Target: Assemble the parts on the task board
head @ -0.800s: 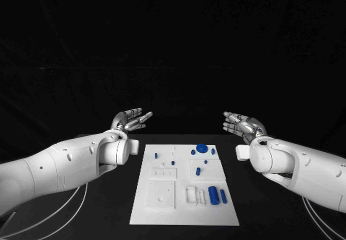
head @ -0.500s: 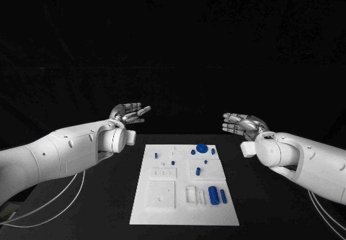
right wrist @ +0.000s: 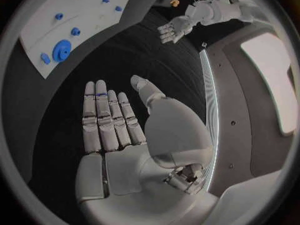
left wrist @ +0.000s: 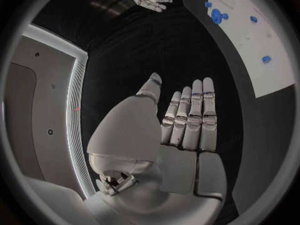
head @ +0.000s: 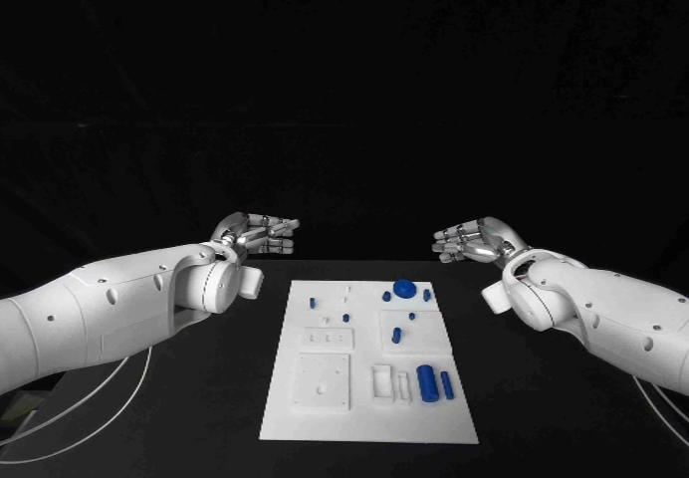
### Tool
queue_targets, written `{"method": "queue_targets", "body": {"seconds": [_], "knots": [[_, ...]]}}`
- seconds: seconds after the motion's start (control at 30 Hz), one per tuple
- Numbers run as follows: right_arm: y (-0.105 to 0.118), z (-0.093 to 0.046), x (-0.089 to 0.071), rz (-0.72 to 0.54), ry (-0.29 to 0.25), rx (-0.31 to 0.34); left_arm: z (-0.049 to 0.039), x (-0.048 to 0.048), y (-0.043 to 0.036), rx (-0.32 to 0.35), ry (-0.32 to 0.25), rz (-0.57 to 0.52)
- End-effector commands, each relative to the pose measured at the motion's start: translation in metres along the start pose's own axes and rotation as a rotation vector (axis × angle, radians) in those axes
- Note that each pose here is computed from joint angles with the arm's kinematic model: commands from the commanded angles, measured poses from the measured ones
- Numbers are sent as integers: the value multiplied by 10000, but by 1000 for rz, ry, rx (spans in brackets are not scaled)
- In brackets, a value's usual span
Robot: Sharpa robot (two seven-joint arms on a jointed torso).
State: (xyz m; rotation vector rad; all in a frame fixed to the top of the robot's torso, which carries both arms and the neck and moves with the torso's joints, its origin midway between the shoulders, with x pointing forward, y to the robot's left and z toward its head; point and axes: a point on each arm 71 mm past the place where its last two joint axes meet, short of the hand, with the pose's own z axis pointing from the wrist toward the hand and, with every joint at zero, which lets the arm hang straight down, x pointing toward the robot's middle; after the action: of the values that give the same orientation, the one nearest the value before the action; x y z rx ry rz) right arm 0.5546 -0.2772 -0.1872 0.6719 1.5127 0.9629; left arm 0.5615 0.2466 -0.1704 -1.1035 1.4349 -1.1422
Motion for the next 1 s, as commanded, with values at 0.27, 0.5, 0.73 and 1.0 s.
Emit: {"method": "queue_targets", "body": {"seconds": [0.27, 0.5, 0.73, 1.0], "knots": [[257, 136, 163, -602, 121, -179, -273, 125, -33, 27, 132, -15], [397, 218, 266, -809, 145, -204, -449, 257, -131, 58, 231, -28], [447, 291, 414, -919, 187, -186, -547, 362, -198, 68, 281, -35], [448, 362, 527, -985, 213, -159, -590, 431, -224, 63, 305, -42]]}}
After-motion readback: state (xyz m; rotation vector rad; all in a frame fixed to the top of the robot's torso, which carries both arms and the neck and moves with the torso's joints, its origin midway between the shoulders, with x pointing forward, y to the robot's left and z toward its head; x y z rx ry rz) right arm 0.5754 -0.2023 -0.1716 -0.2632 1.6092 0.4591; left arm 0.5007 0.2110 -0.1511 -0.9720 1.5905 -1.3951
